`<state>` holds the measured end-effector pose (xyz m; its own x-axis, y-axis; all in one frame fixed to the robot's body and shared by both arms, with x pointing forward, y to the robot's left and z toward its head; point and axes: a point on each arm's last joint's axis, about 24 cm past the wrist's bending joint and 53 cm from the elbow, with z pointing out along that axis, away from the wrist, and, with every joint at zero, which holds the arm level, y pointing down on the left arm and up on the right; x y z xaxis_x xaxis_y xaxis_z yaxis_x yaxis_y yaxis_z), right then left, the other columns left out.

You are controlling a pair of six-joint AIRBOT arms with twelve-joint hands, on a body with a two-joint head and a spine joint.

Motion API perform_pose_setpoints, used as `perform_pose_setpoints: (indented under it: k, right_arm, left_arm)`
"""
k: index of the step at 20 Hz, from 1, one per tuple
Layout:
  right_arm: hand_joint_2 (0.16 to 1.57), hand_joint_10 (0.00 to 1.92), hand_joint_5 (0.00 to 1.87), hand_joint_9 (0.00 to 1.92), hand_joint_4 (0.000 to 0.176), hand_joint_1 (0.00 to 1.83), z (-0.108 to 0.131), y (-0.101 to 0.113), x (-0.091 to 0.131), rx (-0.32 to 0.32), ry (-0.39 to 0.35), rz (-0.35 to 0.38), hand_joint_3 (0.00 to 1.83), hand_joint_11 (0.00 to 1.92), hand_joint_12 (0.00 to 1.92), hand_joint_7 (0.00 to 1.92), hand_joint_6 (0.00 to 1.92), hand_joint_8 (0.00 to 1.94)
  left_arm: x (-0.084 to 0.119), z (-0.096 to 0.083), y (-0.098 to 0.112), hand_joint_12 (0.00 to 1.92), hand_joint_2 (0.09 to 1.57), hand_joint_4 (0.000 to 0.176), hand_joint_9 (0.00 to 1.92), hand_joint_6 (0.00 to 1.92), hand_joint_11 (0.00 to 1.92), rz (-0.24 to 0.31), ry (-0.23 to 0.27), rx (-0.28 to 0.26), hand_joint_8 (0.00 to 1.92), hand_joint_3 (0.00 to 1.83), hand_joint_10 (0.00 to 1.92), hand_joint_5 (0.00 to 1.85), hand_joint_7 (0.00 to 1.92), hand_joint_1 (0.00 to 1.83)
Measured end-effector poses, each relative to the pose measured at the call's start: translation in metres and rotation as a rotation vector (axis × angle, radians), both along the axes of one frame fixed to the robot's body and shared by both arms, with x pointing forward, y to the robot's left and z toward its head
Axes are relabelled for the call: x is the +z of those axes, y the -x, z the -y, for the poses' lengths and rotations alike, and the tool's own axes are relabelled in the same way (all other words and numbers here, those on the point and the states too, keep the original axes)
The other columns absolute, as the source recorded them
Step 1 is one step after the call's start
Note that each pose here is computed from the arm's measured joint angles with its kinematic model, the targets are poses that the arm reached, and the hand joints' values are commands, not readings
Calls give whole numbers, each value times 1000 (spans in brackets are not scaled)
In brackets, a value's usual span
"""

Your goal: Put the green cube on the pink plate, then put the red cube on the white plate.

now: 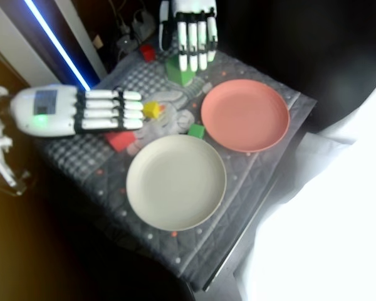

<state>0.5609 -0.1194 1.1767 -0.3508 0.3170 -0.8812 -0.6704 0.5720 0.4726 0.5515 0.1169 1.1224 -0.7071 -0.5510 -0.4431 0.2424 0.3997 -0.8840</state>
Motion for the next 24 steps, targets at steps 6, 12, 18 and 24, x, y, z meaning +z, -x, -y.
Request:
perform_pose_setpoints:
  k: [6, 12, 18, 24]
  right_arm:
    - [581, 1188, 7, 0, 0, 614, -2, 1, -1, 4, -4, -3, 946, 0, 1527, 57, 1144, 1207]
    - [610, 1146, 20, 0, 0, 630, -2, 1, -2, 4, -3, -4, 880, 0, 1523, 80, 1110, 1140]
    - [621, 1274, 65, 7, 0, 595, -2, 1, -1, 4, -4, -4, 867, 0, 1650, 126, 1140, 1172]
    - [632, 1231, 73, 1, 0, 628, -3, 1, -2, 6, -5, -5, 871, 0, 1528, 114, 1110, 1165]
  left_arm:
    - [-15, 3, -3, 1019, 966, 0, 294, 16, 0, -28, -14, 0, 18, 7, 83, 241, 258, 514]
    - [-45, 2, -5, 1201, 982, 0, 374, 8, 0, -95, -84, -1, 15, 0, 74, 267, 329, 461]
    - [-60, 0, -9, 1183, 1042, 0, 417, 20, 0, -122, -111, 7, 22, 9, 88, 345, 410, 538]
    - [-54, 0, -17, 1537, 1283, 0, 686, 1412, 469, -113, -72, 26, 1463, 4, 1504, 529, 722, 1279]
